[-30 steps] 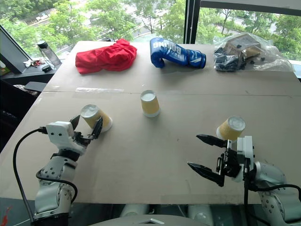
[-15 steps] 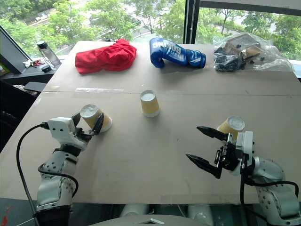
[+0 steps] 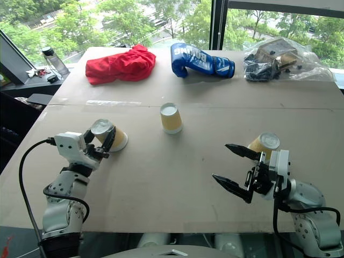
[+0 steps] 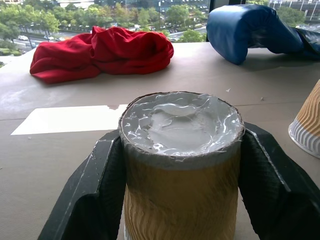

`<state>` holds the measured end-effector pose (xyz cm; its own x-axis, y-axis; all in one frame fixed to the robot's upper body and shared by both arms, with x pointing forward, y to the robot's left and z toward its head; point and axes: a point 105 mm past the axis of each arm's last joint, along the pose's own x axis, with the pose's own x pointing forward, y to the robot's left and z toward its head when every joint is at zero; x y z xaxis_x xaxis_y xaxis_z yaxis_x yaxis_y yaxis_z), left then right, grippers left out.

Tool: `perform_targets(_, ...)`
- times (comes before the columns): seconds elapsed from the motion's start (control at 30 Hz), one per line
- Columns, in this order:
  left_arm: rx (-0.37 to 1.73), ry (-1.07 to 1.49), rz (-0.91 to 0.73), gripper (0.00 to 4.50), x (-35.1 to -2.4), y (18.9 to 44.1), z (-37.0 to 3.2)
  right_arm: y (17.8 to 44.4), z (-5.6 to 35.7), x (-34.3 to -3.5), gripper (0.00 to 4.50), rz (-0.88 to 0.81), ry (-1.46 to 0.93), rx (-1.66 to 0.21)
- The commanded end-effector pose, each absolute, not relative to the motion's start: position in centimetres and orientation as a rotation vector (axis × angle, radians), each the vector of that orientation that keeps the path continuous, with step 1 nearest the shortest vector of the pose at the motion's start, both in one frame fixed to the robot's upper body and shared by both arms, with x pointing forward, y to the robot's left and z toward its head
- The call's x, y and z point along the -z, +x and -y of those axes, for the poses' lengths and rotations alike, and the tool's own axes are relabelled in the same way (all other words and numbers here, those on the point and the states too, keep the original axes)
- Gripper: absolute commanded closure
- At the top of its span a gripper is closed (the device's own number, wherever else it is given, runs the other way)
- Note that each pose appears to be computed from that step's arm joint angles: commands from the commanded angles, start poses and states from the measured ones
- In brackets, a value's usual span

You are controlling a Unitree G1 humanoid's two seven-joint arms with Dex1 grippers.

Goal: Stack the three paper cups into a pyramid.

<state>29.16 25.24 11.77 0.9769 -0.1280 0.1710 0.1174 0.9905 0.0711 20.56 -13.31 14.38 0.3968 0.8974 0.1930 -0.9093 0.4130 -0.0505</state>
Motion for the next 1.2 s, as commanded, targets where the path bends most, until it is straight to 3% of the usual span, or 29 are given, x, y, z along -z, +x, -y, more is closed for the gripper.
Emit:
perform_targets(0.03,0.138,0.073,0.222,2.03,-12.8,29.3,-25.4,20.4,13.1,-14.9,0.0,0.239,0.058,-1.148)
perform_targets(0.27,0.368,0.062,0.238,2.03,-13.8,29.1,-22.4,20.4,13.4,-15.0,0.0,0.237,0.057,-1.141)
perform_targets(0.7,0.999,0.109,0.235,2.03,-15.5,30.0,-9.4,20.3,15.3,-14.8,0.0,0.218,0.036,-1.014)
perform_targets(0.97,1.204,0.135,0.22,2.03,-14.9,30.9,-2.8,20.0,18.3,-13.7,0.0,0.131,-0.027,-0.817)
perform_targets(1.2,1.281,0.169,0.195,2.03,-13.9,31.5,-0.1,19.1,19.6,-13.0,0.0,0.075,-0.052,-0.721)
